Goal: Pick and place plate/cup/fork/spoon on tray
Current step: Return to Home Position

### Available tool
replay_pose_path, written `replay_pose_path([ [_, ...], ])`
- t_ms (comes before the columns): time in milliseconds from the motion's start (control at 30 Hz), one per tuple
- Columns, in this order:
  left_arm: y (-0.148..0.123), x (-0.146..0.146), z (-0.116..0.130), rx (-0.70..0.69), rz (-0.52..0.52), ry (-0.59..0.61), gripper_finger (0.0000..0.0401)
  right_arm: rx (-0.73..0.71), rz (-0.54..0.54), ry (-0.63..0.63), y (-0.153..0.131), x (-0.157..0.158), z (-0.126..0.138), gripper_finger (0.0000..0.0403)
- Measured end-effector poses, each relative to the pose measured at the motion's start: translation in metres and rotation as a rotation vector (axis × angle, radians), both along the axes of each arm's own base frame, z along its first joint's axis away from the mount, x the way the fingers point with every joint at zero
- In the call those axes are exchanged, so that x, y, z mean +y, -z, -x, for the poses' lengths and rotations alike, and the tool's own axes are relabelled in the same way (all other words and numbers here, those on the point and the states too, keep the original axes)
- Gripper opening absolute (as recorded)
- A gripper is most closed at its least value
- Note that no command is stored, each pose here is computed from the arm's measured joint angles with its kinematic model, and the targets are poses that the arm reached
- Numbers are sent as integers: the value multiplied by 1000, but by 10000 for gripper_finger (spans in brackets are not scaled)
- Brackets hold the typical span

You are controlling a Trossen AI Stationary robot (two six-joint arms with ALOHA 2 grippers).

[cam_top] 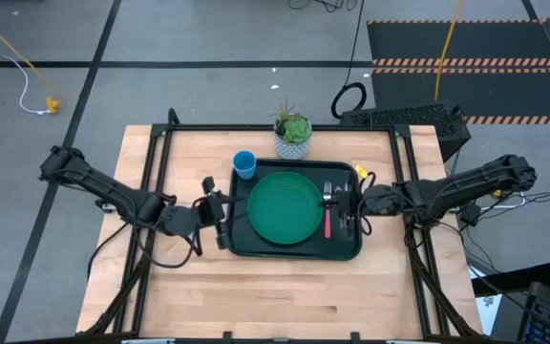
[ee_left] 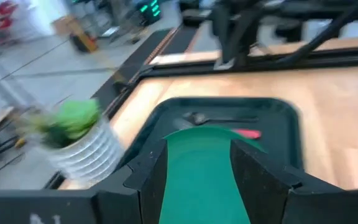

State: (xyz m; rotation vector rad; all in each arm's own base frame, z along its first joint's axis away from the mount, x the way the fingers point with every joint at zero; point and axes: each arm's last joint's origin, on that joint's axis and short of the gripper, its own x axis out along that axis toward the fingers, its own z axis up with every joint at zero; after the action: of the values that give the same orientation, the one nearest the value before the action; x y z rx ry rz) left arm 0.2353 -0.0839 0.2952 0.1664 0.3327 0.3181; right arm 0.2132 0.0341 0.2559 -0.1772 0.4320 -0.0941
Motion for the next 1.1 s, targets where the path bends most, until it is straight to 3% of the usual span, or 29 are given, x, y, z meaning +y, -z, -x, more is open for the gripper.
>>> replay_pose_path([
  [233,30,3,11,-123,10,256,155,-55,41,-65,32,0,5,0],
  [533,53,20,47,-182,61,346,12,-227,180,-162,64,-3,27,0],
  [867,77,40,84,-267,115,312,8,-401,118,-154,84,-10,64,0],
  [1100,90,49,95,-292,133,266,14,-490,66,-250,81,-9,76,0],
])
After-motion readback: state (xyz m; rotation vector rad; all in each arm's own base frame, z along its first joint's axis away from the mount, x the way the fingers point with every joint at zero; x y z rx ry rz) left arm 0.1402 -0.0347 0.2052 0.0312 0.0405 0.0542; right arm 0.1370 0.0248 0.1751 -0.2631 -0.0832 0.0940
